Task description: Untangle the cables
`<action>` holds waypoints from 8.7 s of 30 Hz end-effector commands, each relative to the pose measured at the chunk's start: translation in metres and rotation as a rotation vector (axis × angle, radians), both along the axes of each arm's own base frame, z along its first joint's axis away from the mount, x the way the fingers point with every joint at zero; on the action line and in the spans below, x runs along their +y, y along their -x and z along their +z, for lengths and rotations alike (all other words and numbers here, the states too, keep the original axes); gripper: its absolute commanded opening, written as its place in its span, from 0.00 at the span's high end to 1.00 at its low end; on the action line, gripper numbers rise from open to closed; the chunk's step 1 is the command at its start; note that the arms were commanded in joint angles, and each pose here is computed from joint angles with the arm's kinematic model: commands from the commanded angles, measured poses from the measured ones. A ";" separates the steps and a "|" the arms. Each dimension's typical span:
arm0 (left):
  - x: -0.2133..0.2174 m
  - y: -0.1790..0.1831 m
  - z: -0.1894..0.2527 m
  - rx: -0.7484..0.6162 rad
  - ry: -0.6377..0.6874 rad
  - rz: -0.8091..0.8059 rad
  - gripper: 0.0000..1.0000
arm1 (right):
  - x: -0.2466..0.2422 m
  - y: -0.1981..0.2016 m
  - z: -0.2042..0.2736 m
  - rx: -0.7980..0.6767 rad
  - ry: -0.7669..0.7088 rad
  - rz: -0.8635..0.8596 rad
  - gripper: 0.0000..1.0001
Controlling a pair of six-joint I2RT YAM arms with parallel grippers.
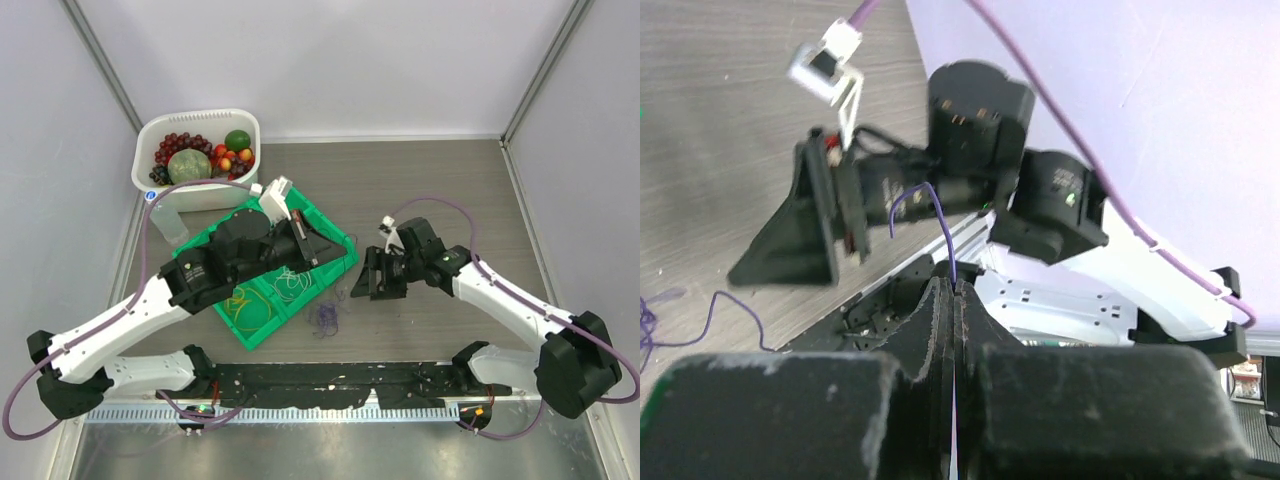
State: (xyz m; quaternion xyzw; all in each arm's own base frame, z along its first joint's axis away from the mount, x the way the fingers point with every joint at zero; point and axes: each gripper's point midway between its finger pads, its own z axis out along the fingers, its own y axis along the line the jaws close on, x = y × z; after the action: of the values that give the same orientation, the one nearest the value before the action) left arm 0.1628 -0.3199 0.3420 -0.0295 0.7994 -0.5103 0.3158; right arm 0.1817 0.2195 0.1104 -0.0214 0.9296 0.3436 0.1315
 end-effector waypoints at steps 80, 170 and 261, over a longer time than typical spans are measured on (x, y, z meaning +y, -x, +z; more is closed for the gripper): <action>0.036 0.018 0.304 -0.349 0.580 -0.033 1.00 | 0.095 0.002 0.288 -0.618 -0.716 0.135 0.37; 0.017 -0.028 0.058 -0.633 -0.228 -0.173 0.48 | 0.070 -0.028 0.317 -0.702 -0.474 0.066 0.99; 0.163 -0.270 0.058 -0.372 -0.580 0.668 1.00 | -0.065 -0.096 0.138 -0.323 0.123 -0.326 0.29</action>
State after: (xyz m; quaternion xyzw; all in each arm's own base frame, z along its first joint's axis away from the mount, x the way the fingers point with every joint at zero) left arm 0.4357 -0.1679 0.3733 -0.1055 0.8020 -0.1445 0.5700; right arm 0.2733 0.1514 0.2363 0.0700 0.9179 0.2359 0.3111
